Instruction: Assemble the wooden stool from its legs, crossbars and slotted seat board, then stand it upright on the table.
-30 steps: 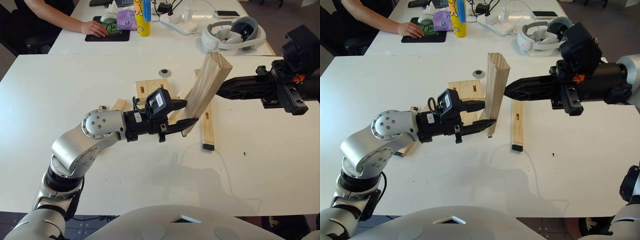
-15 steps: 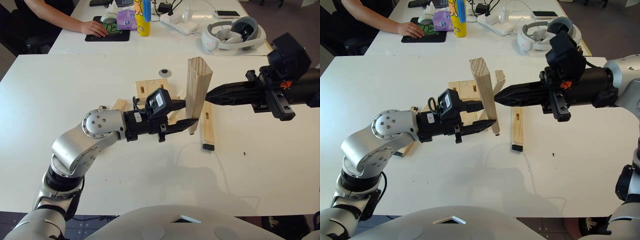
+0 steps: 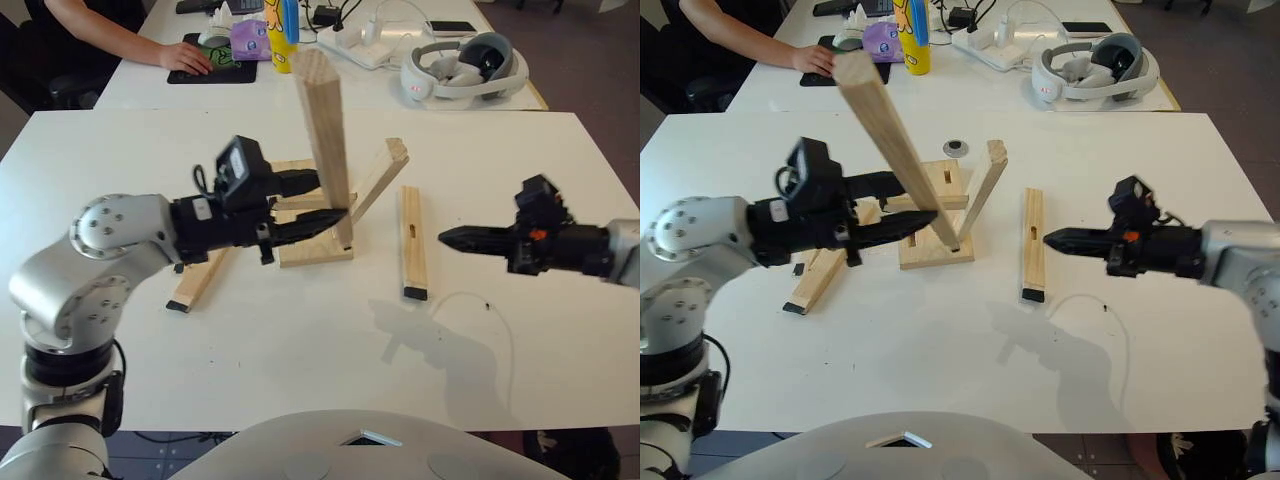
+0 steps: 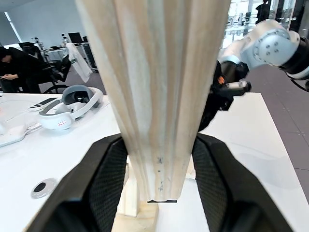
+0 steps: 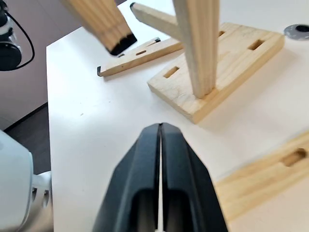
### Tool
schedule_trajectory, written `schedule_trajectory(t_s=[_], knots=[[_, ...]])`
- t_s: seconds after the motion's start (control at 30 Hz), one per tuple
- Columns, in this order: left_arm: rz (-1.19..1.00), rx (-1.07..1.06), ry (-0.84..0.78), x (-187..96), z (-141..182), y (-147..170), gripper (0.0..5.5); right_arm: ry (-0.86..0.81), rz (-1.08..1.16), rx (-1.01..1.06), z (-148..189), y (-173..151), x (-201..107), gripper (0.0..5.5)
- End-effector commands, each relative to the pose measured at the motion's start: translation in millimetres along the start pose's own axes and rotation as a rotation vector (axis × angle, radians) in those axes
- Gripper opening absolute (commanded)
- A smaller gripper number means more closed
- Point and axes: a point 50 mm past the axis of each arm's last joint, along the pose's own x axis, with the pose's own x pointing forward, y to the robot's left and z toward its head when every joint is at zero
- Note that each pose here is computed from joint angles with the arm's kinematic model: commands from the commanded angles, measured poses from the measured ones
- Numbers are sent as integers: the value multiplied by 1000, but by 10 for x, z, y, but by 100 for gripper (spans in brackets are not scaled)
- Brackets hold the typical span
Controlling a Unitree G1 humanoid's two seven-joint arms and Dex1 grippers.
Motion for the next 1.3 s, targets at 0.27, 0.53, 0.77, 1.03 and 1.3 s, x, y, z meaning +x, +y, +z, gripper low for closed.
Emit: schedule_trajectory(t_s=[0.27,0.53,0.77,1.03,1.3], knots=[[288,3,7,-962,326,597,205,55,-122,-4,-487,244,1054,0],[403,-124,-44,-851,-478,700,205,45,-276,33,-534,152,1431,0],[398,-156,-66,-713,-679,559,205,79,-337,35,-587,24,1427,0],[402,-153,-48,-688,-805,506,205,27,-420,67,-521,-136,1369,0],[393,-152,-75,-513,-908,387,205,-12,-571,62,-443,-354,1254,0]])
